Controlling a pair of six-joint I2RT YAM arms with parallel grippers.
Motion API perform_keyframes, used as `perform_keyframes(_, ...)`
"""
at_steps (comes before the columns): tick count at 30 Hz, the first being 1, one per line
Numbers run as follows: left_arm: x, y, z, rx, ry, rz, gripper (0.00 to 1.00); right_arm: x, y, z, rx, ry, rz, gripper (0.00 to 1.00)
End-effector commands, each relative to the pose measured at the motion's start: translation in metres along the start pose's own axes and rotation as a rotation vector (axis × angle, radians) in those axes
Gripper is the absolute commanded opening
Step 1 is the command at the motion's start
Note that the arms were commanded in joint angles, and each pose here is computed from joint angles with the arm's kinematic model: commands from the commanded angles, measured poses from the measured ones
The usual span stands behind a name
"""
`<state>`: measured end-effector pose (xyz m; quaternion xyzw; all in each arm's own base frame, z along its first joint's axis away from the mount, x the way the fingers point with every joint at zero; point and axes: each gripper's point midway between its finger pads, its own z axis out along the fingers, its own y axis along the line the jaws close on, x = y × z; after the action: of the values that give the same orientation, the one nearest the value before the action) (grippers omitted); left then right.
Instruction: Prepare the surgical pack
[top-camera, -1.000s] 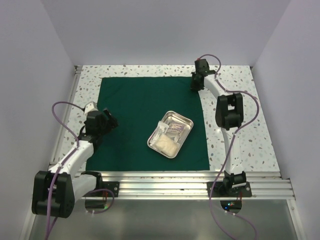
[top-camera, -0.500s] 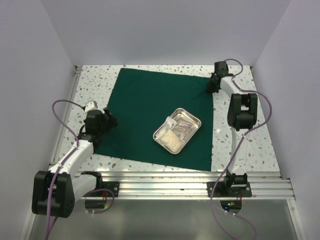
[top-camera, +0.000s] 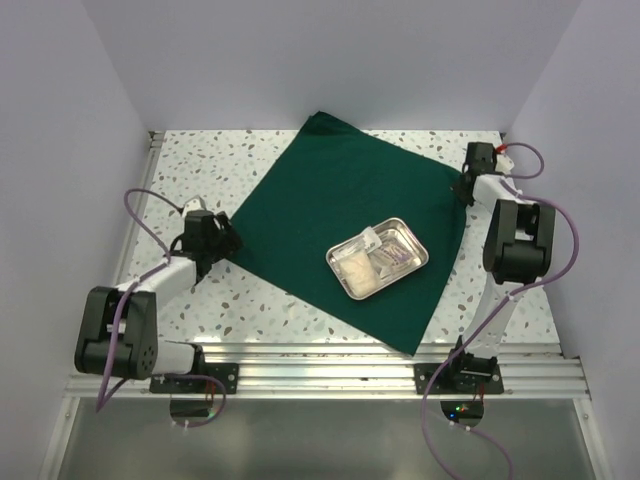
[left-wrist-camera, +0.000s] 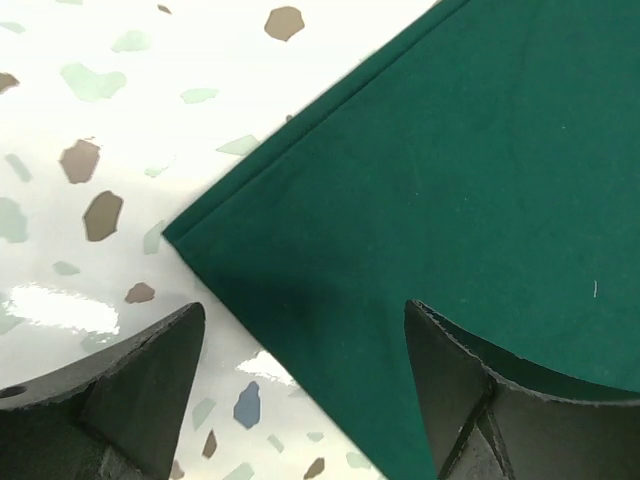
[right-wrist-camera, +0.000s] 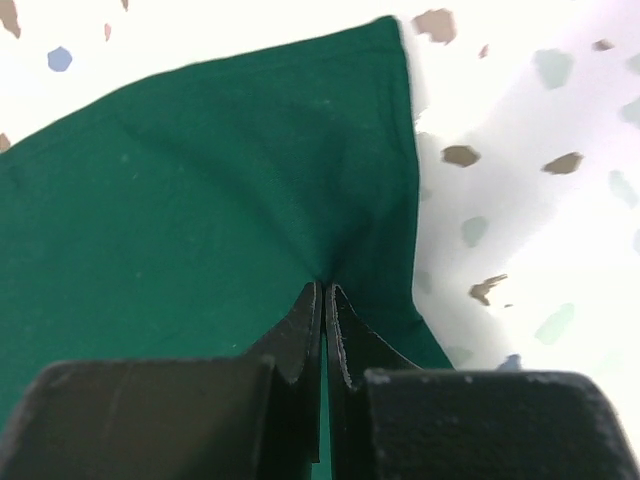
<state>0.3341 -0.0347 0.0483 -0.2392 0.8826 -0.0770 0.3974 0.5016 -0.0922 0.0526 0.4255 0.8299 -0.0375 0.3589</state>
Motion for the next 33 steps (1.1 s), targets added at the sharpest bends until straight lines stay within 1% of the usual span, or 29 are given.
perform_keyframes(1, -0.02, -0.021, 0.013, 0.067, -0.049, -0.053, 0.84, -0.021, 0.022, -0.018, -0.085, -0.083, 0.058, 0.0)
perform_keyframes(4, -0.009, -0.016, 0.028, 0.026, 0.002, -0.064, 0.79, -0.024, 0.024, -0.021, -0.097, -0.09, 0.06, 0.0)
perform_keyframes(5, -0.012, -0.016, 0.03, 0.012, 0.004, -0.068, 0.74, -0.024, 0.024, -0.022, -0.099, -0.088, 0.06, 0.0)
perform_keyframes(8, -0.004, 0.004, 0.033, -0.092, 0.02, -0.087, 0.69, -0.026, 0.025, -0.024, -0.098, -0.091, 0.066, 0.0)
perform_keyframes(10, -0.004, 0.006, 0.034, -0.097, 0.006, -0.091, 0.67, -0.025, 0.024, -0.024, -0.097, -0.09, 0.067, 0.0)
perform_keyframes(12, 0.002, 0.006, 0.039, -0.09, 0.021, -0.092, 0.61, -0.026, 0.025, -0.026, -0.101, -0.099, 0.076, 0.0)
perform_keyframes(13, 0.004, 0.004, 0.045, -0.088, 0.035, -0.09, 0.56, -0.024, 0.024, -0.026, -0.099, -0.095, 0.079, 0.0)
perform_keyframes(14, 0.005, 0.003, 0.047, -0.084, 0.042, -0.087, 0.43, -0.025, 0.025, -0.027, -0.101, -0.103, 0.086, 0.0)
perform_keyframes(16, 0.002, 0.003, 0.056, -0.093, 0.043, -0.079, 0.23, -0.025, 0.023, -0.03, -0.096, -0.109, 0.096, 0.0)
perform_keyframes(17, -0.001, 0.003, 0.058, -0.105, 0.038, -0.076, 0.05, -0.025, 0.023, -0.03, -0.092, -0.113, 0.108, 0.0)
perform_keyframes(18, -0.003, 0.008, 0.061, -0.134, 0.036, -0.067, 0.0, -0.023, 0.021, -0.03, -0.088, -0.11, 0.116, 0.0)
perform_keyframes(22, -0.035, 0.001, 0.082, -0.183, -0.009, -0.067, 0.0, -0.002, 0.016, -0.03, -0.05, -0.091, 0.143, 0.0)
perform_keyframes(23, -0.042, 0.004, 0.086, -0.217, -0.022, -0.063, 0.0, -0.001, 0.01, -0.029, -0.01, -0.103, 0.15, 0.0)
perform_keyframes(24, -0.056, -0.001, 0.099, -0.227, -0.045, -0.067, 0.0, 0.002, 0.007, -0.028, 0.014, -0.099, 0.157, 0.0)
perform_keyframes(25, -0.057, 0.003, 0.104, -0.26, -0.026, -0.063, 0.0, 0.01, 0.0, -0.028, 0.051, -0.079, 0.168, 0.0)
perform_keyframes(27, -0.071, 0.007, 0.122, -0.294, -0.011, -0.085, 0.0, 0.021, 0.0, -0.028, 0.066, -0.05, 0.167, 0.0)
perform_keyframes(29, -0.08, 0.01, 0.132, -0.292, -0.002, -0.119, 0.0, 0.04, 0.003, -0.033, 0.069, -0.009, 0.147, 0.0)
perform_keyframes(30, -0.087, 0.008, 0.139, -0.285, -0.011, -0.127, 0.0, 0.049, -0.001, -0.035, 0.091, -0.006, 0.131, 0.0)
perform_keyframes(31, -0.092, 0.009, 0.142, -0.283, -0.018, -0.138, 0.0, 0.06, 0.006, -0.046, 0.082, 0.0, 0.094, 0.0)
perform_keyframes(33, -0.101, 0.008, 0.149, -0.289, -0.032, -0.136, 0.0, 0.071, -0.003, -0.054, 0.122, -0.018, 0.048, 0.0)
